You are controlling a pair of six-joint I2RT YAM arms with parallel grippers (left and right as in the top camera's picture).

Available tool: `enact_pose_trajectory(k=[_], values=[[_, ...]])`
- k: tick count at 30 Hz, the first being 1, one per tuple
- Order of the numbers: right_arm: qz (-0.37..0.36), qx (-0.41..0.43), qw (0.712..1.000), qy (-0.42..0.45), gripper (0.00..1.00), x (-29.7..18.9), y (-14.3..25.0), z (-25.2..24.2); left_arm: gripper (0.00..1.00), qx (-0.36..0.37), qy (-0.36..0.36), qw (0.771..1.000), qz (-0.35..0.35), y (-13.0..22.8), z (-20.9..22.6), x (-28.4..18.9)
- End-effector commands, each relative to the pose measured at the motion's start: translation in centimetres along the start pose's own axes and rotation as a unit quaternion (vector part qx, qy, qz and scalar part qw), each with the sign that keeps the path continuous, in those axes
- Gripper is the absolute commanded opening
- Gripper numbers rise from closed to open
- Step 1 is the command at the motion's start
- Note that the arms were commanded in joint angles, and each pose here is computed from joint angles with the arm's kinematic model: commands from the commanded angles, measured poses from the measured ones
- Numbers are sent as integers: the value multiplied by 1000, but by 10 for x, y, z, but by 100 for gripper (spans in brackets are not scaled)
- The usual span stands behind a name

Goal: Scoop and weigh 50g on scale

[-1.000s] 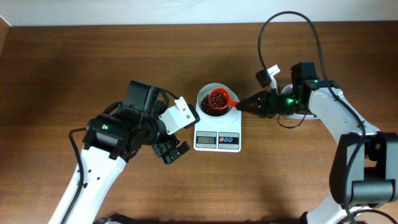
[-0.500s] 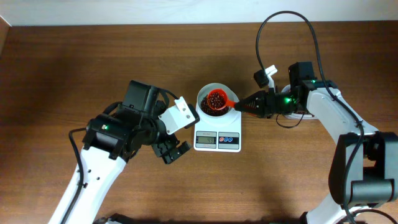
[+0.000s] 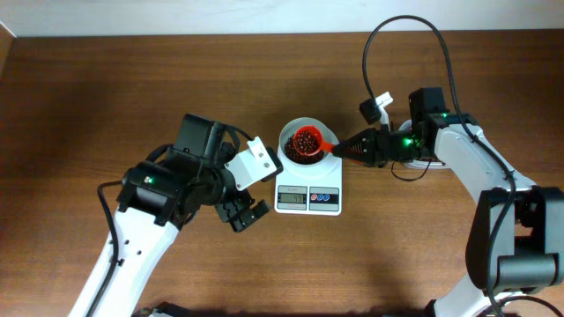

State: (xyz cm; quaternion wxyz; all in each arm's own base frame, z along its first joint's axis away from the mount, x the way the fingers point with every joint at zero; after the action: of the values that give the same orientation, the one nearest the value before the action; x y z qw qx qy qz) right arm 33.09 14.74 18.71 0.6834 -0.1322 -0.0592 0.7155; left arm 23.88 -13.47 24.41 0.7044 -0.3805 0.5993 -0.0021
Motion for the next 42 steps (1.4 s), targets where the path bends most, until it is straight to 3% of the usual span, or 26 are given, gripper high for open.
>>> enact_pose_trajectory(k=[1, 42], values=[[4, -5, 1000, -9, 4, 4, 0, -1, 99, 2, -2, 1000, -13, -4, -1, -6], [10, -4, 1000, 24, 4, 18, -14, -8, 99, 2, -2, 1000, -13, -4, -1, -6]])
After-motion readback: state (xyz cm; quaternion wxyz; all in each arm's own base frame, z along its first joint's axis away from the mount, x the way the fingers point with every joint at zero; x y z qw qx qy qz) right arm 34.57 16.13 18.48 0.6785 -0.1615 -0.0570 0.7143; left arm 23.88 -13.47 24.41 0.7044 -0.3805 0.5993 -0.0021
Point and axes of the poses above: each gripper's point midway between its finger pads, its own x axis out along the fingers, its own z axis along the line the jaws close on, y = z × x, the point moved 4 cm from there along -x, back along the fingers, and after that the axes turned 3 degrees about -x, right-handed, at the moved point
